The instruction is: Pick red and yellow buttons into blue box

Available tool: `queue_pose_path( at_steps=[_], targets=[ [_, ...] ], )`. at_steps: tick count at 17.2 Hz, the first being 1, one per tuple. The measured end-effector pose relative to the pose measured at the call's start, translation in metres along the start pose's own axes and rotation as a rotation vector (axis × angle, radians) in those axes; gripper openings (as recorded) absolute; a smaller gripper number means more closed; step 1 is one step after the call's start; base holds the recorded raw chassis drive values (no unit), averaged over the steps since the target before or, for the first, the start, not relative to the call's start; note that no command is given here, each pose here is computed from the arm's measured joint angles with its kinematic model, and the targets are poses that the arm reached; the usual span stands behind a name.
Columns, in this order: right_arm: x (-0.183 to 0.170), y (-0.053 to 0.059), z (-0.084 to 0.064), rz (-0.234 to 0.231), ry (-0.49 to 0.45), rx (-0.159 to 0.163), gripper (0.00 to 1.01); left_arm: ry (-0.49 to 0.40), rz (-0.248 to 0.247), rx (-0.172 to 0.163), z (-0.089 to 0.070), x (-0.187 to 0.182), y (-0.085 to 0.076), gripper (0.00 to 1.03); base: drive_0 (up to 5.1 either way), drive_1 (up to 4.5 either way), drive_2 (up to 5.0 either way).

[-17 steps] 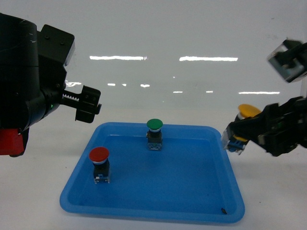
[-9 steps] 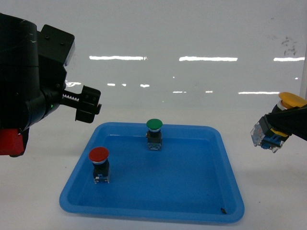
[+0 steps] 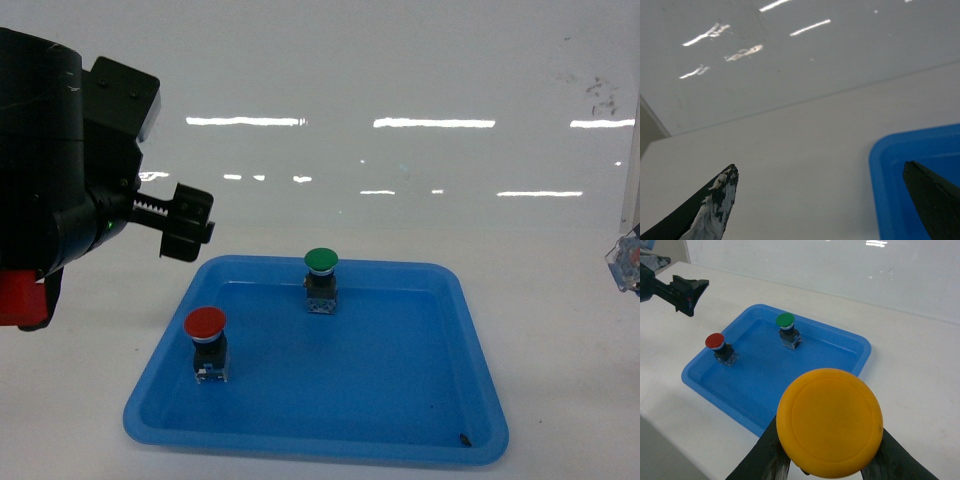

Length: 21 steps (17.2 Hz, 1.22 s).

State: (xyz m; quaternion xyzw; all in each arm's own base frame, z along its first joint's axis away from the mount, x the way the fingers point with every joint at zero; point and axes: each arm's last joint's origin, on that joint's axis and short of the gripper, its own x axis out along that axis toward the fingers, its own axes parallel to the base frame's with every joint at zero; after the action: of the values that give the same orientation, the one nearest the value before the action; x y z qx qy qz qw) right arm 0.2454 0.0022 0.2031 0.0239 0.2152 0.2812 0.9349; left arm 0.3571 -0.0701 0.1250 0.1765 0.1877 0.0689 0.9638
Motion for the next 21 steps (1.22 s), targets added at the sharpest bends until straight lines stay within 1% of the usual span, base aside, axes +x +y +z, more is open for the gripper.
queue_pose_path(
  at_steps=[1, 2, 3, 4, 5, 6, 7, 8, 9, 10, 12, 13, 14, 15, 16, 17, 18, 19, 20, 21],
  targets=[
    [0.001, 0.000, -0.001, 0.002, 0.006, 0.004, 0.29, 0.037, -0.057, -0.008, -0.003, 0.000, -0.002, 0.98, 0.0, 0.00, 0.0],
    [0.001, 0.000, -0.002, 0.002, 0.007, 0.005, 0.29, 0.075, -0.123, -0.030, -0.005, 0.000, -0.006, 0.98, 0.0, 0.00, 0.0],
    [0.001, 0.000, -0.002, 0.003, 0.006, 0.004, 0.29, 0.113, -0.179, -0.069, -0.006, 0.001, -0.008, 0.98, 0.0, 0.00, 0.0],
    [0.001, 0.000, -0.002, 0.003, 0.006, 0.004, 0.29, 0.118, -0.217, -0.103, -0.006, 0.000, -0.010, 0.98, 0.0, 0.00, 0.0],
    [0.001, 0.000, -0.002, 0.003, 0.006, 0.004, 0.29, 0.142, -0.240, -0.136, -0.005, 0.001, -0.012, 0.98, 0.0, 0.00, 0.0],
    [0.001, 0.000, -0.002, 0.003, 0.006, 0.004, 0.29, 0.108, -0.201, -0.141, -0.003, 0.003, -0.013, 0.98, 0.0, 0.00, 0.0],
    [0.001, 0.000, -0.002, 0.004, 0.006, 0.004, 0.29, 0.101, -0.147, -0.113, -0.003, 0.003, -0.012, 0.98, 0.0, 0.00, 0.0],
    [0.001, 0.000, -0.002, 0.003, 0.007, 0.005, 0.29, 0.106, -0.130, -0.097, -0.003, 0.004, -0.010, 0.98, 0.0, 0.00, 0.0],
    [0.001, 0.000, -0.002, 0.003, 0.007, 0.005, 0.29, 0.107, -0.127, -0.083, -0.004, 0.004, -0.010, 0.98, 0.0, 0.00, 0.0],
    [0.001, 0.000, -0.002, 0.004, 0.006, 0.005, 0.29, 0.107, -0.125, -0.077, -0.004, 0.004, -0.009, 0.98, 0.0, 0.00, 0.0],
    [0.001, 0.000, -0.002, 0.004, 0.006, 0.005, 0.29, 0.115, -0.129, -0.075, -0.005, 0.004, -0.010, 0.98, 0.0, 0.00, 0.0],
    [0.001, 0.000, -0.002, 0.004, 0.007, 0.005, 0.29, 0.144, -0.189, -0.094, -0.007, 0.003, -0.013, 0.98, 0.0, 0.00, 0.0],
    [0.000, 0.000, -0.002, 0.003, 0.006, 0.005, 0.29, 0.161, -0.251, -0.146, -0.010, 0.000, -0.019, 0.98, 0.0, 0.00, 0.0],
    [0.001, 0.000, -0.002, 0.004, 0.006, 0.005, 0.29, 0.171, -0.293, -0.199, -0.011, -0.002, -0.025, 0.98, 0.0, 0.00, 0.0],
    [0.001, 0.000, -0.002, 0.004, 0.006, 0.005, 0.29, 0.172, -0.314, -0.248, -0.011, -0.003, -0.029, 0.98, 0.0, 0.00, 0.0],
    [0.001, 0.000, -0.002, 0.004, 0.006, 0.004, 0.29, 0.209, -0.331, -0.306, -0.019, -0.001, -0.036, 0.98, 0.0, 0.00, 0.0],
    [0.001, 0.000, -0.002, 0.004, 0.006, 0.005, 0.29, 0.246, -0.313, -0.302, -0.030, 0.002, -0.040, 0.98, 0.0, 0.00, 0.0],
    [0.001, 0.000, -0.002, 0.004, 0.006, 0.005, 0.29, 0.243, -0.309, -0.308, -0.030, 0.001, -0.041, 0.98, 0.0, 0.00, 0.0],
    [0.001, 0.000, -0.002, 0.004, 0.006, 0.005, 0.29, 0.240, -0.306, -0.303, -0.032, -0.001, -0.043, 0.98, 0.0, 0.00, 0.0],
    [0.001, 0.000, -0.002, 0.004, 0.006, 0.005, 0.29, 0.248, -0.315, -0.293, -0.035, -0.005, -0.047, 0.98, 0.0, 0.00, 0.0]
  ],
)
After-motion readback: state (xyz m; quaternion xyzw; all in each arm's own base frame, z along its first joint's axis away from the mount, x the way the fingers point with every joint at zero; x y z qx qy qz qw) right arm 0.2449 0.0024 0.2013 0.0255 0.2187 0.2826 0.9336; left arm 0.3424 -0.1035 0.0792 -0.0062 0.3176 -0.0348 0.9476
